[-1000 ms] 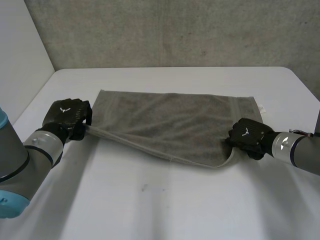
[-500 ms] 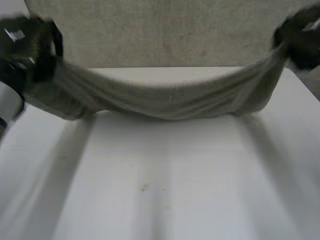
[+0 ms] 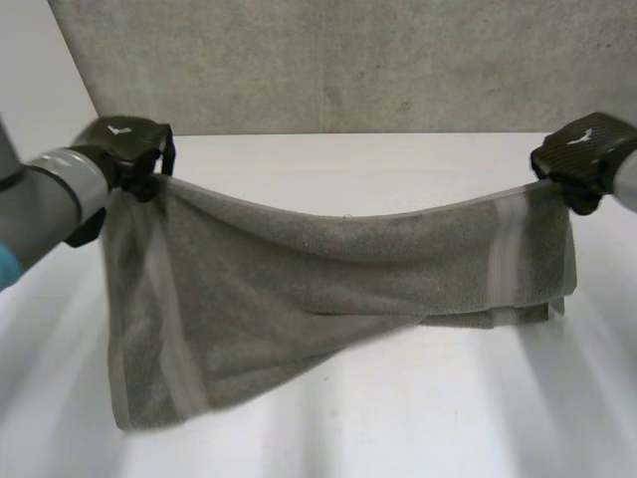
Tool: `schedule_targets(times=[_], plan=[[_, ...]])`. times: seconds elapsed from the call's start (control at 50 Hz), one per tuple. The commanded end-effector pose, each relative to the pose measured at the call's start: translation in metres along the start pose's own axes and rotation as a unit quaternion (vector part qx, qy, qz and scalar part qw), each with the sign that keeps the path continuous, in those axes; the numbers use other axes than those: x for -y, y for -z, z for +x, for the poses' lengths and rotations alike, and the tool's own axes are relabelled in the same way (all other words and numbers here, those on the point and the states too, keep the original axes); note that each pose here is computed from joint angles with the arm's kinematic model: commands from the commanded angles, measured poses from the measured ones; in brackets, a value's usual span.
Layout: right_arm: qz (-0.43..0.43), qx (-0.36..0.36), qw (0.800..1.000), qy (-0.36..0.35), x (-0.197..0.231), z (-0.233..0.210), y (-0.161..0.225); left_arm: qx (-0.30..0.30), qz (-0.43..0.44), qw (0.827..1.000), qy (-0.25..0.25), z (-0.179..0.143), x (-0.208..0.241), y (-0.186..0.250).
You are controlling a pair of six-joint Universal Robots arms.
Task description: Fold the towel.
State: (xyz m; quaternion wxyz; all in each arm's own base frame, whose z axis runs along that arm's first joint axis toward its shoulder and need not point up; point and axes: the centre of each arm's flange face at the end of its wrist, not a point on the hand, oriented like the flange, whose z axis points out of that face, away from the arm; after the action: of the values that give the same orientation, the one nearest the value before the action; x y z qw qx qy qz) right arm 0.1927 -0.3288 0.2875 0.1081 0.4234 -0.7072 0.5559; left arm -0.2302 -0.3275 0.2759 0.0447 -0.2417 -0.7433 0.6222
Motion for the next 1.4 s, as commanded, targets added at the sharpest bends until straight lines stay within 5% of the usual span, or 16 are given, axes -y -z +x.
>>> schedule_targets(times=[0.02, 0.1, 0.18, 0.22, 0.24, 0.28, 0.32, 0.36, 0.4, 0.44, 0.46, 0.54, 0.7, 0.9, 1.18, 1.4], plan=[[0.057, -0.058, 0.997, -0.008, 0.013, 0.003, -0.047, 0.004, 0.055, 0.998, -0.023, 0.000, 0.016, -0.047], [0.174, -0.160, 0.970, -0.051, 0.048, 0.042, -0.059, 0.021, 0.149, 0.988, -0.033, -0.002, 0.059, -0.056], [0.254, -0.233, 0.934, -0.087, 0.074, 0.071, -0.051, 0.063, 0.301, 0.951, -0.043, -0.017, 0.130, -0.049], [0.336, -0.287, 0.889, -0.119, 0.100, 0.098, -0.027, 0.076, 0.345, 0.935, -0.044, -0.022, 0.150, -0.042], [0.337, -0.288, 0.889, -0.119, 0.101, 0.098, -0.027, 0.081, 0.378, 0.922, -0.038, -0.023, 0.166, -0.035], [0.391, -0.306, 0.858, -0.130, 0.113, 0.109, -0.007, 0.082, 0.399, 0.913, -0.027, -0.021, 0.176, -0.026], [0.403, -0.302, 0.854, -0.129, 0.114, 0.107, -0.001, 0.084, 0.411, 0.908, -0.010, -0.021, 0.185, -0.016], [0.404, -0.286, 0.860, -0.123, 0.113, 0.101, 0.002, 0.087, 0.406, 0.910, 0.009, -0.024, 0.185, -0.012], [0.398, -0.262, 0.871, -0.117, 0.109, 0.092, 0.003, 0.078, 0.356, 0.930, 0.042, -0.024, 0.160, -0.014], [0.365, -0.198, 0.902, -0.116, 0.093, 0.068, -0.004, 0.071, 0.318, 0.944, 0.055, -0.021, 0.140, -0.018], [0.365, -0.198, 0.902, -0.116, 0.093, 0.068, -0.004, 0.071, 0.317, 0.944, 0.055, -0.021, 0.140, -0.018], [0.283, -0.111, 0.944, -0.130, 0.054, 0.037, -0.019, 0.060, 0.163, 0.982, 0.073, -0.014, 0.048, -0.027], [0.120, 0.000, 0.988, -0.097, -0.041, -0.034, -0.056, 0.006, 0.014, 0.996, 0.087, 0.018, -0.068, -0.019], [0.030, 0.068, 0.992, -0.098, -0.098, -0.087, -0.061, -0.017, -0.006, 0.998, 0.066, 0.037, -0.122, -0.012], [0.057, 0.056, 0.987, -0.138, -0.086, -0.081, -0.048, 0.003, 0.027, 0.998, 0.053, 0.022, -0.100, -0.002], [0.062, 0.076, 0.992, -0.084, -0.106, -0.103, -0.058, 0.004, 0.025, 0.998, 0.055, 0.021, -0.102, -0.003]])
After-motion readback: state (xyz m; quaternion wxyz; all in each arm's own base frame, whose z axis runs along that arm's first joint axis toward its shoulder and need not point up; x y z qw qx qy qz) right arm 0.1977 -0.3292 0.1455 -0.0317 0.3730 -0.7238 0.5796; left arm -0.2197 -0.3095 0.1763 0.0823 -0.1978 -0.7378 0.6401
